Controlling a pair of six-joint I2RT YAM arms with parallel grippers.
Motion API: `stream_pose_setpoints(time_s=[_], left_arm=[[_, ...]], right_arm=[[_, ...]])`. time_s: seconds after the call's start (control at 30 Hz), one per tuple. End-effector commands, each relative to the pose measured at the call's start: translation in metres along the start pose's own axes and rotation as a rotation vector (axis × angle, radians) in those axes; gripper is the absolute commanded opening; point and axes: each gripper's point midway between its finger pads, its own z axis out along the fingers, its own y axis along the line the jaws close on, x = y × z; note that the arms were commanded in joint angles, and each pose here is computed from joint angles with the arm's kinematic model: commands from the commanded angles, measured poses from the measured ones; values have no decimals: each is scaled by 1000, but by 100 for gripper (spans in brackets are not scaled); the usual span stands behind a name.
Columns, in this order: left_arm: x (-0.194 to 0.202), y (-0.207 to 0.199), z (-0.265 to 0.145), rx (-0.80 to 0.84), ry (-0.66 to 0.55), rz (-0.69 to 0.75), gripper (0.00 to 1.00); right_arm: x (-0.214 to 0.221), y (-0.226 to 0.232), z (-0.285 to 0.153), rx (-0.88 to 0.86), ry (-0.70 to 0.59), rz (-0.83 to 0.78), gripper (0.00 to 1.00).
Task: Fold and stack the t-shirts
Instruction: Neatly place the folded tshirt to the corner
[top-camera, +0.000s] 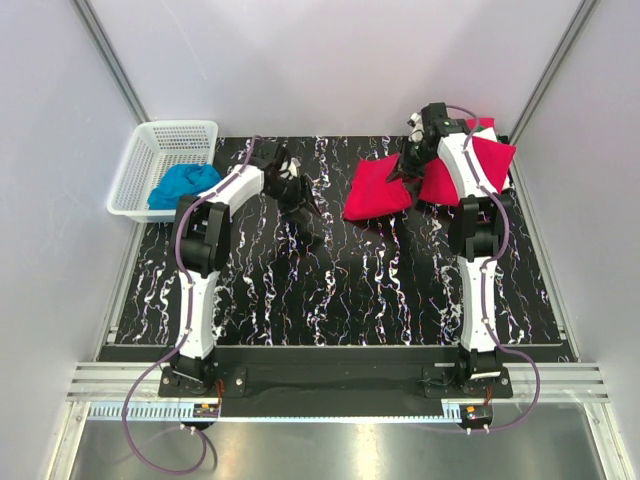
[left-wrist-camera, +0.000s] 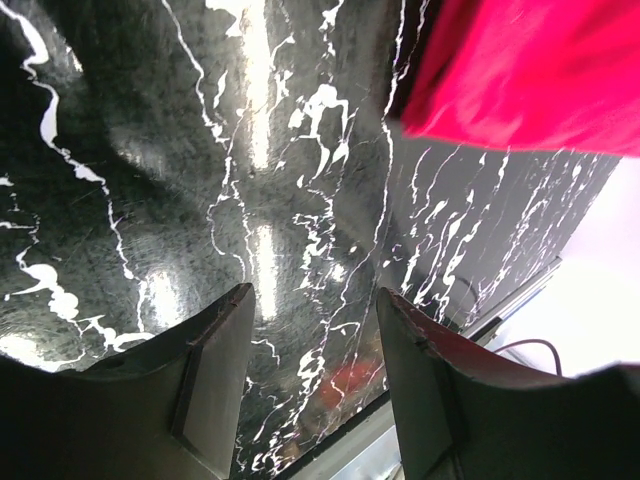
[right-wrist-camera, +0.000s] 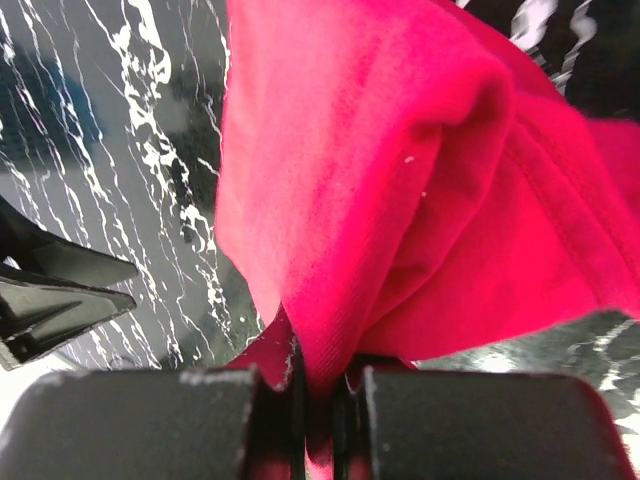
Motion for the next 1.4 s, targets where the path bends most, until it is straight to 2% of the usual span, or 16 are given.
stream_pose_setpoints(time_s=[0.0, 0.23, 0.4, 0.67, 0.97, 1.2, 1.37], left_arm=[[0, -12, -12, 25, -18, 47, 56], [6, -16, -3, 26, 5, 57, 56], [13, -14, 1, 18, 24, 61, 55], [23, -7, 4, -1, 42, 63, 55], [29, -7, 8, -4, 58, 67, 55], [32, -5, 10, -6, 69, 64, 55], [34, -7, 12, -2, 75, 71, 54]], right_arm=[[-27, 19, -37, -71, -100, -62, 0], [-50, 17, -78, -102, -196, -62, 0], [-65, -6, -100, -117, -245, -21, 0], [-83, -5, -144, -154, -342, -22, 0], [-88, 3, -164, -200, -378, -51, 0], [-93, -14, -194, -169, -435, -35, 0], [-97, -37, -199, -174, -440, -8, 0]])
